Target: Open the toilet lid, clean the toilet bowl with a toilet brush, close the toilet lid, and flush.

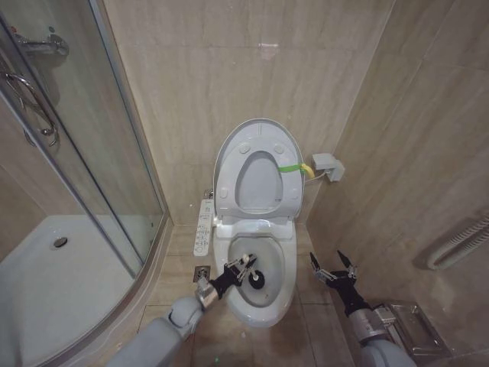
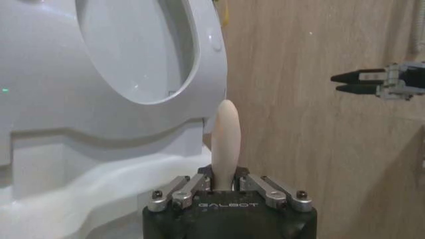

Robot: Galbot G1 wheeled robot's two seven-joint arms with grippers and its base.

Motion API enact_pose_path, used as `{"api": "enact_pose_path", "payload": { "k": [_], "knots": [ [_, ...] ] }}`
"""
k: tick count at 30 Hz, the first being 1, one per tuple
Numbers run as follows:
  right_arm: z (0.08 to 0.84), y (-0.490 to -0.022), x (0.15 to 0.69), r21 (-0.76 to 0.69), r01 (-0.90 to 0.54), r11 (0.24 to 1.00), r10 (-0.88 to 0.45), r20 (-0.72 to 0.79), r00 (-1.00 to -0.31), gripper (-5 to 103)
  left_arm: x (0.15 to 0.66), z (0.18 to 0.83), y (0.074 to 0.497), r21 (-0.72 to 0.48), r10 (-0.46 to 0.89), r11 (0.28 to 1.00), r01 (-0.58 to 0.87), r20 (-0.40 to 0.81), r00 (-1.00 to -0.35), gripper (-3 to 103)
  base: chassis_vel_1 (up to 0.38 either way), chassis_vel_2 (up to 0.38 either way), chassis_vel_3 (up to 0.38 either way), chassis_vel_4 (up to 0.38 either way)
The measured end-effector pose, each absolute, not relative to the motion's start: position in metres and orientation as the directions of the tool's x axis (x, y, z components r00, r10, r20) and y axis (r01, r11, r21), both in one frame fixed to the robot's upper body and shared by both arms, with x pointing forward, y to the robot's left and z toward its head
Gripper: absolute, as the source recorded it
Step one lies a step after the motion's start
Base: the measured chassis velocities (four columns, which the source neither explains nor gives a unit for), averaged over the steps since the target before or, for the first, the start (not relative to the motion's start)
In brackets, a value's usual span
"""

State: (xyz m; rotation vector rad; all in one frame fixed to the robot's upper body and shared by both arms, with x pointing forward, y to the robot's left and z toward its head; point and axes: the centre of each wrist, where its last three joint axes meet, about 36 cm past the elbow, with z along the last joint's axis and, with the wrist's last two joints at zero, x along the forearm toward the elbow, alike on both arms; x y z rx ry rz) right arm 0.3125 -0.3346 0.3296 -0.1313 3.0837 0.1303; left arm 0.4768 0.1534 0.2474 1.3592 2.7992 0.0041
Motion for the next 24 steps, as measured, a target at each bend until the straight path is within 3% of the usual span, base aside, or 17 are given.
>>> {"api": "enact_pose_path", "payload": {
  "k": [12,24],
  "knots": [
    [0.330,-0.335,0.312,0.082,-0.087,0.993,-0.083,-0.056,-0.995,100,0.426,0.263,0.146,-0.006,0.817,0.576,0.817,-0.030,-0.576,20,0.000,0.000,0.000,0.000],
    [0.330,-0.335,0.312,0.082,-0.087,0.993,-0.083,-0.056,-0.995,100,0.462,0.239,0.182,0.021,0.736,0.675,0.737,0.047,-0.676,20,0.000,0.000,0.000,0.000]
  ]
}}
